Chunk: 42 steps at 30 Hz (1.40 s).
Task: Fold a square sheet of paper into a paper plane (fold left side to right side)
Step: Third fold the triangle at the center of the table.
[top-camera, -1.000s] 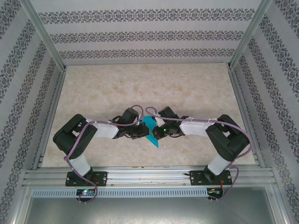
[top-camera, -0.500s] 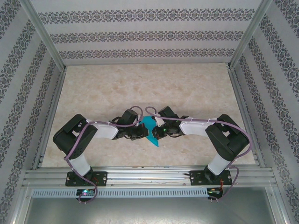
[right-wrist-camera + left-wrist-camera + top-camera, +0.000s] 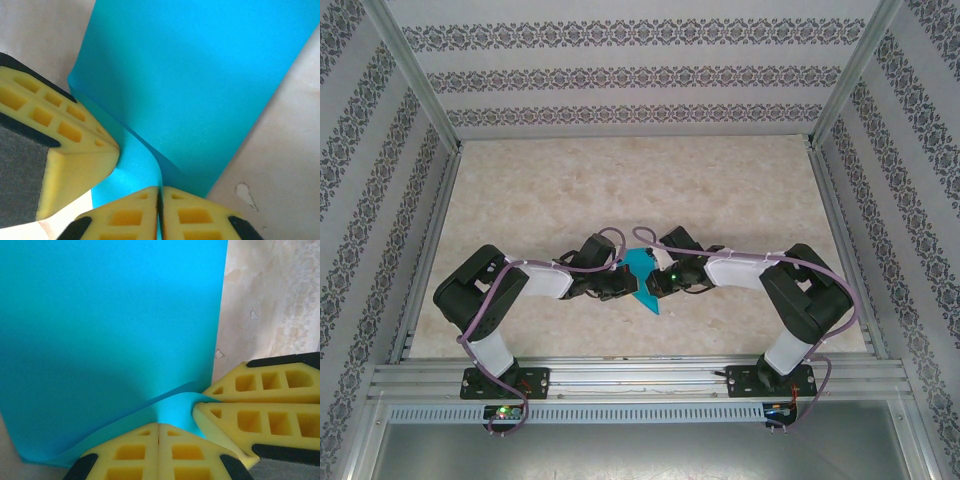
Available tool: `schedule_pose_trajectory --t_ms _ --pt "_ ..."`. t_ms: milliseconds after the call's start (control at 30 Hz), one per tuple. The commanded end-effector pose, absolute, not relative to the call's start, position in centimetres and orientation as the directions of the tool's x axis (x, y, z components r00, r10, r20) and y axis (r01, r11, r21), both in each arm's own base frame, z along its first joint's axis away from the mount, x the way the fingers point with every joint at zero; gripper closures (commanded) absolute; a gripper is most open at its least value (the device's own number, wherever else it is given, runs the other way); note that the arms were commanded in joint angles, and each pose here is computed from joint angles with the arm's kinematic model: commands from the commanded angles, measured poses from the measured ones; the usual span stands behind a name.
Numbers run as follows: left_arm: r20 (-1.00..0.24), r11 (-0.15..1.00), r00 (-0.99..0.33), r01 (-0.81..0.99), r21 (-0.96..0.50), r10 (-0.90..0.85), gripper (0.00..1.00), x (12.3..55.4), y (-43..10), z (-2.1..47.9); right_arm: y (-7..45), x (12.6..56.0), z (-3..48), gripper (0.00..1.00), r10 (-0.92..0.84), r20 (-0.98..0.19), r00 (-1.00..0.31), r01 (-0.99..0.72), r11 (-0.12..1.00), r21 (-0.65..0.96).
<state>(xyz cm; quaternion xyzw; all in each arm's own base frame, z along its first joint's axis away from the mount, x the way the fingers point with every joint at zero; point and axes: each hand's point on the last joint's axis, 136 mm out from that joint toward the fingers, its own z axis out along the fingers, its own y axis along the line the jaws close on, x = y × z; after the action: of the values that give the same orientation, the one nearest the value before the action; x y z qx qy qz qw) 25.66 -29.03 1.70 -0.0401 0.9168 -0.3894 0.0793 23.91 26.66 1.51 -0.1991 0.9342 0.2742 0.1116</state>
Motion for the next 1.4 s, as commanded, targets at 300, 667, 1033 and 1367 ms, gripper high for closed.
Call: schedule_pose_trajectory --t_ms 300,667,1033,1367 --pt "0.012 0.791 -0.985 -0.146 -0.594 -0.173 0.97 23.3 -26.5 -3.0 24.9 24.1 5.8 0.52 -0.189 -0.301 -0.935 -0.333 0.761 0.557" --pt "0.002 0.791 -0.984 -0.145 -0.595 -0.179 0.97 23.6 -26.5 -2.9 26.6 19.1 7.1 0.91 -0.181 -0.101 -0.978 -0.193 0.626 0.756" --pt "0.005 0.794 -0.984 -0.145 -0.591 -0.176 0.97 23.5 -26.5 -2.9 27.5 18.0 4.7 0.97 -0.215 -0.037 -0.976 -0.174 0.662 0.729" --pt "0.006 0.797 -0.985 -0.143 -0.586 -0.173 0.97 23.5 -26.5 -2.9 26.8 18.0 2.8 0.97 -0.196 0.003 -0.981 -0.141 0.713 0.687"
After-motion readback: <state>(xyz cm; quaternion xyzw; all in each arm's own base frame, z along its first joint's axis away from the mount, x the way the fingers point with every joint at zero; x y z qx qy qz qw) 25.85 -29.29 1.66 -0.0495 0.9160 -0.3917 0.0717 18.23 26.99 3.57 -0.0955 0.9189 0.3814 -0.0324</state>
